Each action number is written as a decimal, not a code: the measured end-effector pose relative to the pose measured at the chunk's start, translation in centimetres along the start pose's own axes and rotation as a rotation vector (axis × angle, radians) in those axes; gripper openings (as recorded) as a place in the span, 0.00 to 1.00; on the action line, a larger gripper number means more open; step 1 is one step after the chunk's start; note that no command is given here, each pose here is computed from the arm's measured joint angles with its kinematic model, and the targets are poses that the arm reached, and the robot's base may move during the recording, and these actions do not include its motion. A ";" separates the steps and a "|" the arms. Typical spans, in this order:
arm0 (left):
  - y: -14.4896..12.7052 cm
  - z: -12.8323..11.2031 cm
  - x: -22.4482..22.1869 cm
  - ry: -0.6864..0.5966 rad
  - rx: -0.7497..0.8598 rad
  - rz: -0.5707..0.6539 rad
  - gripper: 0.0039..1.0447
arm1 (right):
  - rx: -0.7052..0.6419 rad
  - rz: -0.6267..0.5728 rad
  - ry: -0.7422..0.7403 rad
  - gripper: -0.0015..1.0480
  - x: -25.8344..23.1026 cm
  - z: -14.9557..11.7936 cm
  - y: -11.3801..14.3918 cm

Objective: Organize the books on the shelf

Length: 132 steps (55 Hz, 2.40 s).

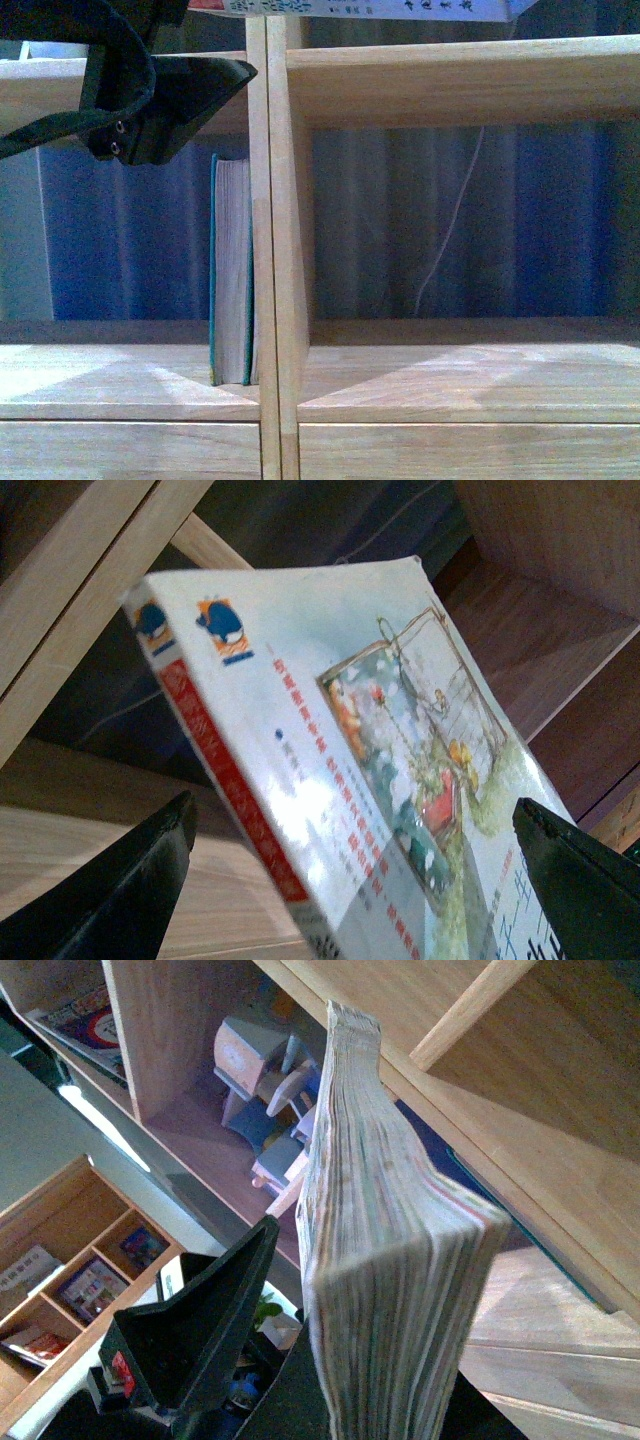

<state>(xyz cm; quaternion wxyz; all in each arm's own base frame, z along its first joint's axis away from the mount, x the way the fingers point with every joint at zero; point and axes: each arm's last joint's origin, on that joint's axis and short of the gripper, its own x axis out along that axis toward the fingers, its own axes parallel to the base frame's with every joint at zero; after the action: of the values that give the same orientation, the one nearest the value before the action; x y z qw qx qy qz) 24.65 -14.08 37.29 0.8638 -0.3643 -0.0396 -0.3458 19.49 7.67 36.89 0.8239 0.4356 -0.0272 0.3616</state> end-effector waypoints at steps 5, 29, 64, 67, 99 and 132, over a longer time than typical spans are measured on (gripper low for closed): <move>-0.1 0.1 0.1 -0.001 0.004 -0.002 0.93 | -0.002 0.015 0.009 0.07 -0.1 -0.2 0.4; 0.0 0.5 0.5 -0.047 0.027 0.058 0.61 | -0.015 0.031 0.035 0.07 -0.3 -1.1 1.3; -0.2 1.2 0.4 -0.083 -0.018 0.077 0.06 | -0.014 -0.027 0.041 0.55 -0.4 -1.2 0.7; -0.1 1.2 0.4 -0.084 -0.015 0.081 0.06 | -0.014 -0.033 0.041 0.63 -0.4 -1.2 0.6; -0.4 4.3 -2.8 -0.104 0.224 0.252 0.06 | -0.401 -0.381 -0.154 0.93 -3.2 2.6 -7.1; 1.7 4.3 -12.0 0.060 0.901 0.543 0.06 | -0.291 -0.670 -0.166 0.93 -10.0 -3.3 -16.0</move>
<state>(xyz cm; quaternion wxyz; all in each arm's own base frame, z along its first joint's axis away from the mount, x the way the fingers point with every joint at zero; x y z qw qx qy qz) 17.45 -3.60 35.52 0.9941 0.0560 -0.0637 -0.0683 21.16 -1.35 20.11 0.9447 0.3267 -0.0011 0.0278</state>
